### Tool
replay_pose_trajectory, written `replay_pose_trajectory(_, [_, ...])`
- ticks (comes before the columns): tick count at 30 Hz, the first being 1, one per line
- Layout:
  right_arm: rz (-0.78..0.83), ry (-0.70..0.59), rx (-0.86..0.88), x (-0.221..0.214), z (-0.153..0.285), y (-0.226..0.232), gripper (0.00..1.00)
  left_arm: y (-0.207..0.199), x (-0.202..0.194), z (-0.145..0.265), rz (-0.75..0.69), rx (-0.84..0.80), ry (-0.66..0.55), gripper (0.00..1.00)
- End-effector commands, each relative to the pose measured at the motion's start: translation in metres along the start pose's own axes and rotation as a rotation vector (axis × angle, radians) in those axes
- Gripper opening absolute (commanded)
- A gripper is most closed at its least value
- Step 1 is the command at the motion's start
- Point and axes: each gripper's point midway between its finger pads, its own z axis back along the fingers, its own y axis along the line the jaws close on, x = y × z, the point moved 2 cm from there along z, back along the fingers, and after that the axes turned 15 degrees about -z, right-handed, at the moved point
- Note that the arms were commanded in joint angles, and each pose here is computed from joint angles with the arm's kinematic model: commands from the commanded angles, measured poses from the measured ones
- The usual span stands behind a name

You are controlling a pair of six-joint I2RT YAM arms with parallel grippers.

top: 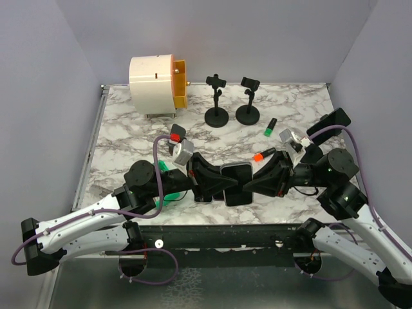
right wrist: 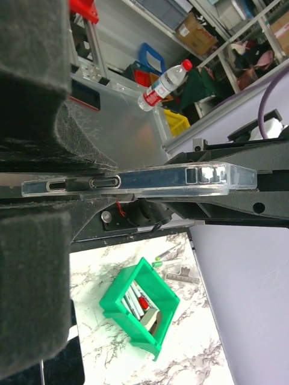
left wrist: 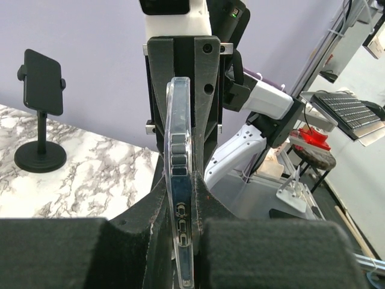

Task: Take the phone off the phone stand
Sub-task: Remove the phone from the phone stand, then place the phone at the center of the board.

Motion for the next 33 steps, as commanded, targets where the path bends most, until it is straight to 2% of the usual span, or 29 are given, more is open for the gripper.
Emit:
replay_pose_trajectory(1, [-0.014, -0.035, -0.011, 0.003, 0.000, -0.001, 0.00, -0.004, 0.033, 0.003, -0.043, 0.006, -0.112, 0.14])
replay_pose_trajectory(3, [-0.008, -0.047, -0.013, 0.005, 0.000, -0.002, 0.00, -0.003, 0.033, 0.005, -0.042, 0.015, -0.115, 0.18])
replay_pose_trajectory(4, [-0.001, -0.059, -0.014, 0.007, 0.000, -0.001, 0.00, -0.003, 0.033, 0.006, -0.042, 0.020, -0.117, 0.23])
replay_pose_trajectory(9, [0.011, -0.121, -0.080, 0.015, 0.002, -0.009, 0.00, 0.005, 0.030, 0.017, -0.055, 0.086, -0.133, 0.73])
replay_pose_trajectory(12, [0.001, -0.153, -0.168, 0.017, 0.003, -0.028, 0.00, 0.021, 0.023, 0.031, -0.059, 0.203, -0.151, 0.95])
replay_pose_trajectory(13, [-0.003, -0.165, -0.198, 0.017, 0.003, -0.035, 0.00, 0.027, 0.022, 0.036, -0.061, 0.246, -0.161, 0.98])
replay_pose_trajectory(19, [-0.105, -0.172, -0.506, 0.003, 0.004, -0.112, 0.00, 0.067, 0.005, 0.076, -0.130, 0.536, -0.146, 0.99])
replay_pose_trajectory(24, [-0.221, -0.102, -0.726, -0.037, 0.010, -0.174, 0.00, 0.098, -0.008, 0.099, -0.246, 0.742, -0.001, 0.99])
replay_pose_trajectory(33, [-0.393, 0.009, -0.972, -0.096, 0.035, -0.223, 0.00, 0.124, -0.022, 0.103, -0.376, 0.877, 0.159, 0.99])
